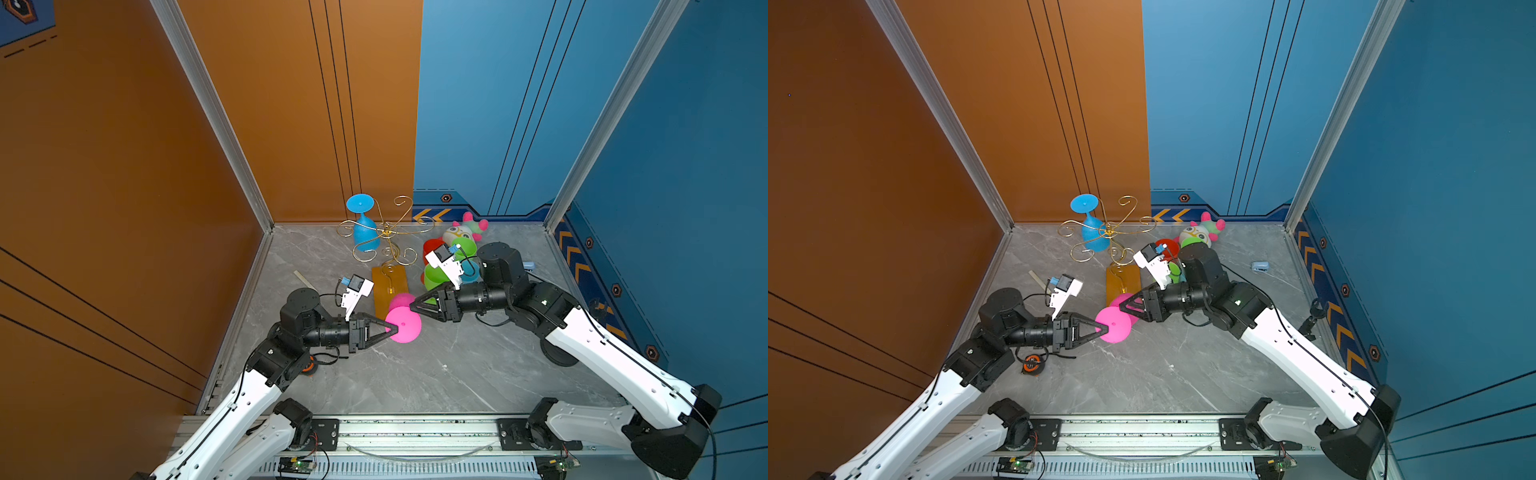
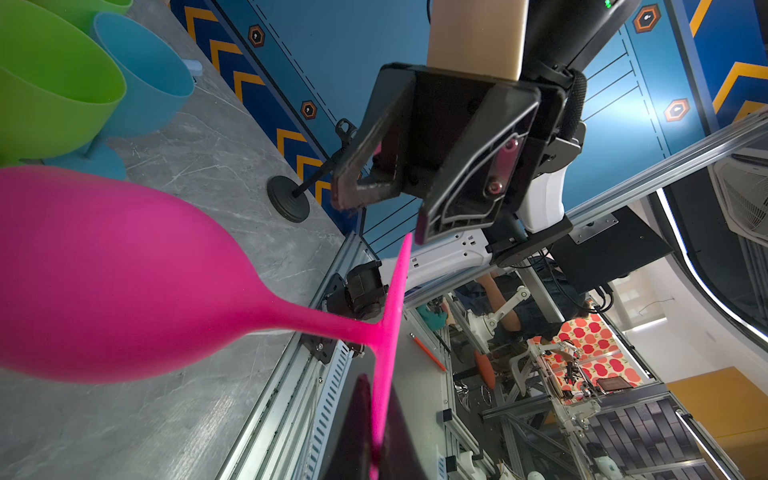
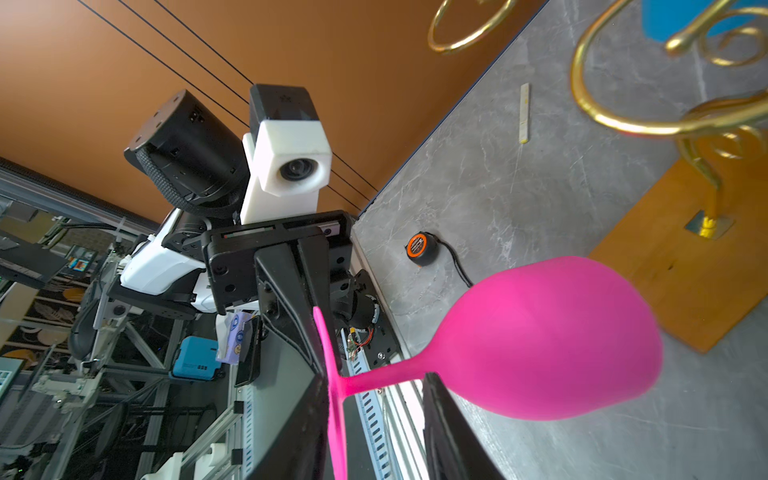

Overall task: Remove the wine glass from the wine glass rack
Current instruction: 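Pull the pink glass toward the robot with the left gripper while the right withdraws, then swing the pink glass upright and lower it onto the table with the left gripper, then open the left gripper and draw it back from the standing pink glass, then reach the left gripper to the cyan glass on the rack while the right retracts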

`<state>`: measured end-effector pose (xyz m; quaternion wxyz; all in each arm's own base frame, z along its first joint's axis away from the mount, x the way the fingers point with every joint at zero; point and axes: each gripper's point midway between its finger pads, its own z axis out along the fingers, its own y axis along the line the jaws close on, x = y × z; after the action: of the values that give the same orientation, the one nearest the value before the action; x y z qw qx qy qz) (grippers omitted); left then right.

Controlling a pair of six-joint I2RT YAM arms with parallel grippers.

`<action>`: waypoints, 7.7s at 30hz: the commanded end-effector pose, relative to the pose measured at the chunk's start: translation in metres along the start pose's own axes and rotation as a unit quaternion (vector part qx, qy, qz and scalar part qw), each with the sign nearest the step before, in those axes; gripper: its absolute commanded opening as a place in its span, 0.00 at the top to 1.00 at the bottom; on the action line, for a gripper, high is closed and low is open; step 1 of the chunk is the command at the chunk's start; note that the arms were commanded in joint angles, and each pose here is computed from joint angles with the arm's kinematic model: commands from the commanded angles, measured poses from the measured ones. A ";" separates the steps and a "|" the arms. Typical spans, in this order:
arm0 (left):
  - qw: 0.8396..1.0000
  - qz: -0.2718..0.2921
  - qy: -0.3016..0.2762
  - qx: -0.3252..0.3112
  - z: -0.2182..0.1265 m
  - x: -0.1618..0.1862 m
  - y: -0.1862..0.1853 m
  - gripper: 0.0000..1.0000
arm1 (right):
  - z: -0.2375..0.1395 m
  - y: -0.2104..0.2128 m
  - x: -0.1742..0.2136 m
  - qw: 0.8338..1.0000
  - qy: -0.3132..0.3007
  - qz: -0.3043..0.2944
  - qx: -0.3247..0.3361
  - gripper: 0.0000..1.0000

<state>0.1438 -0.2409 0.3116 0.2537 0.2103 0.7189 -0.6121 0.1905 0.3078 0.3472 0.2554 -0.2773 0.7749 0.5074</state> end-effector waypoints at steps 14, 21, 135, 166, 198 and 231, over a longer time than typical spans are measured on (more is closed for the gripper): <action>0.966 0.224 0.063 -0.115 0.009 0.050 0.008 1.00 | -0.043 -0.053 0.009 0.990 -0.009 0.114 0.079 0.36; 0.936 0.296 0.105 -0.157 0.015 0.066 0.016 1.00 | -0.045 -0.086 0.015 0.979 -0.005 0.161 0.123 0.35; 0.799 0.336 -0.041 -0.497 -0.063 0.019 0.102 0.15 | -0.031 -0.199 0.022 0.890 0.041 -0.039 0.452 1.00; 0.803 0.285 -0.047 -0.521 -0.106 0.018 0.108 0.03 | -0.020 -0.230 0.044 0.864 0.090 -0.057 0.492 1.00; 0.794 0.182 -0.039 -0.579 -0.127 0.002 0.135 0.01 | -0.035 -0.210 0.032 0.873 0.067 -0.047 0.481 0.39; 0.834 0.027 -0.224 -0.503 -0.201 -0.228 0.154 0.03 | -0.108 -0.158 0.037 0.936 -0.087 0.049 0.339 0.17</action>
<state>0.3796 -0.0093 0.3305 0.4655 -0.0775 0.8685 -0.1519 0.2635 0.1468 0.2582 0.3774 -0.0949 0.8921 0.2298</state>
